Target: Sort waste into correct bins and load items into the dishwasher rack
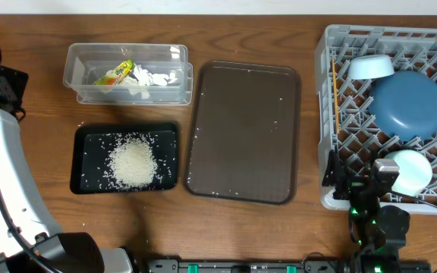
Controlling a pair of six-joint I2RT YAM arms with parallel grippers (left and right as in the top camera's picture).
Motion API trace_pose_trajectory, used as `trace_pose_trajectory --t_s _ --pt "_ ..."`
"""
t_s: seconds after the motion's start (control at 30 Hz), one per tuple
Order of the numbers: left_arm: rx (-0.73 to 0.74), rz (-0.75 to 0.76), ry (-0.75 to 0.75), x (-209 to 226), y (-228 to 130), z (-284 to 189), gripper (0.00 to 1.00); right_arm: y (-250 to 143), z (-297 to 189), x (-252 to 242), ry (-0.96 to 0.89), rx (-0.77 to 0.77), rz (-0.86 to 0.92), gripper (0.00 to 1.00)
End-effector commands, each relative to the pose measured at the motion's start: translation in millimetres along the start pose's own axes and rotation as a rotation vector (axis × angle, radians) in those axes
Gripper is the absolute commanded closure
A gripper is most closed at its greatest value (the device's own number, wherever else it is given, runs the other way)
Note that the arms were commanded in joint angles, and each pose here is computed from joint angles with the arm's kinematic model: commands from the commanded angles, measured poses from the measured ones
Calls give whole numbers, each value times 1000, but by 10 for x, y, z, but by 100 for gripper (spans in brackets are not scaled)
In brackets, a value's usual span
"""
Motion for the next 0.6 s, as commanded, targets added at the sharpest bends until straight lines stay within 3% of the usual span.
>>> trace_pose_trajectory --t_s 0.0,0.1,0.57 --pt "0 -1 8 13 -2 9 7 -5 -63 -37 -19 -12 -15 1" --pt "0 -1 8 12 -3 8 7 105 -112 20 17 -89 -92 1" --pt "0 -1 8 11 -2 8 7 94 -108 16 13 -81 -114 1"
Point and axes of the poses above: each gripper's point midway between its finger pads, its own z axis out along the fingers, its own x axis along the line the jaws close on, y = z × x, the point moved 8 cm from there along -z, back along the fingers, and after that the axes turned 14 degrees about z, right-handed, at the moved point
